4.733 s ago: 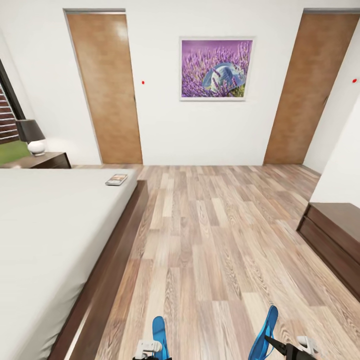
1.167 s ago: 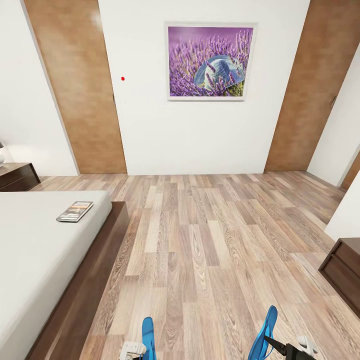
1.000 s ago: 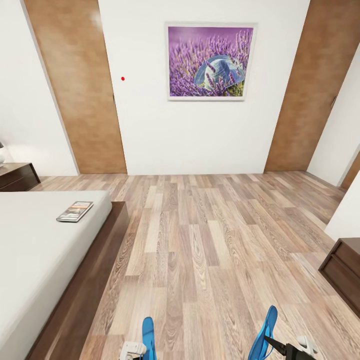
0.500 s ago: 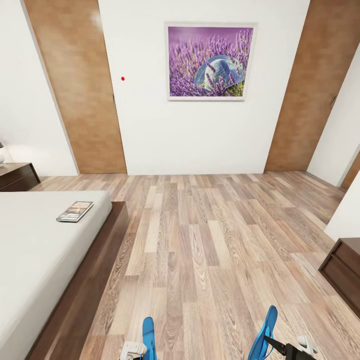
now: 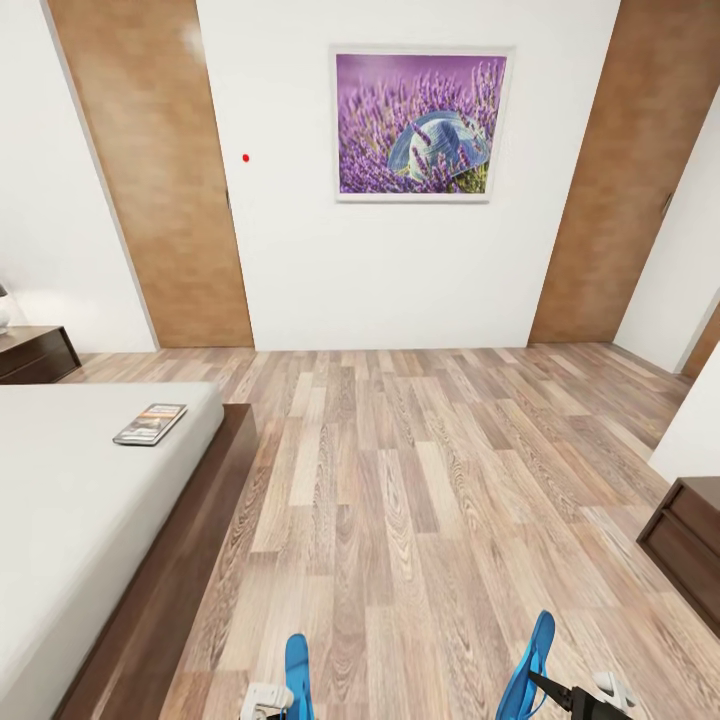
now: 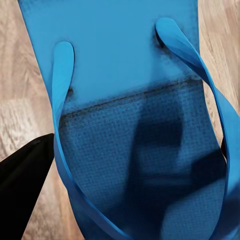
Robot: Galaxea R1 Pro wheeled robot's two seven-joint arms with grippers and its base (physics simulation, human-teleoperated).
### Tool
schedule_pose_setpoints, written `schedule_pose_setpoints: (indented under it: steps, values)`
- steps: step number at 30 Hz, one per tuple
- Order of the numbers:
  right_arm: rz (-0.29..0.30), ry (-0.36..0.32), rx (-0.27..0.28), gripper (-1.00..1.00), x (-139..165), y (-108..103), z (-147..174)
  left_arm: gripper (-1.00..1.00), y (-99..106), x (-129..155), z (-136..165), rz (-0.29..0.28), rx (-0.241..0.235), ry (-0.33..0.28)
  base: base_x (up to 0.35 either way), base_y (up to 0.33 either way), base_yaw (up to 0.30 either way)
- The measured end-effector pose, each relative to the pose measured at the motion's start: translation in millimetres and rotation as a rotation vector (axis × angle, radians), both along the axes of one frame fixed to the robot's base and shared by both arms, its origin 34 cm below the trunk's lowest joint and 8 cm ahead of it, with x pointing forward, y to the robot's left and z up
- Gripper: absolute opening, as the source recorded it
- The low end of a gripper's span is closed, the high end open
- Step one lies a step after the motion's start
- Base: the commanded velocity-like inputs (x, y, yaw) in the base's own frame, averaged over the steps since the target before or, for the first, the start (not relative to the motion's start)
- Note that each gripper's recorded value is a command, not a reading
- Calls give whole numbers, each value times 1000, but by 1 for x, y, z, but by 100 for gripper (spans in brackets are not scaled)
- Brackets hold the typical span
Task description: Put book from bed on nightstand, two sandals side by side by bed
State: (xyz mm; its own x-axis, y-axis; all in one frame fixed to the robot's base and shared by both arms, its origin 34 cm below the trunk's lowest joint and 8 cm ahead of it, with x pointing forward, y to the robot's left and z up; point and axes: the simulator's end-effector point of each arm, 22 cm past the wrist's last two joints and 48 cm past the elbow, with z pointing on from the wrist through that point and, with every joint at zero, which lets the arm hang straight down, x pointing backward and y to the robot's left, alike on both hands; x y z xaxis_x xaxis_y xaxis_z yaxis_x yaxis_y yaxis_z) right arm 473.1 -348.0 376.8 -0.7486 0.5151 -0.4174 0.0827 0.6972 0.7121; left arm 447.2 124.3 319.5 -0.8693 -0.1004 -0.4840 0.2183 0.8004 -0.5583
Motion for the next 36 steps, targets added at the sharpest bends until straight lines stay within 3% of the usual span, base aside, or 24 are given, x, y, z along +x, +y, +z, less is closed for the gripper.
schedule_pose_setpoints:
  steps: [24,36]
  values:
    - [0,2,-1,-100,9,0,43,-100,0,9,43,0,1,1,0,0,0]
    - [2,3,-2,-100,8,0,43,-100,0,9,43,-1,1,1,18,0,0]
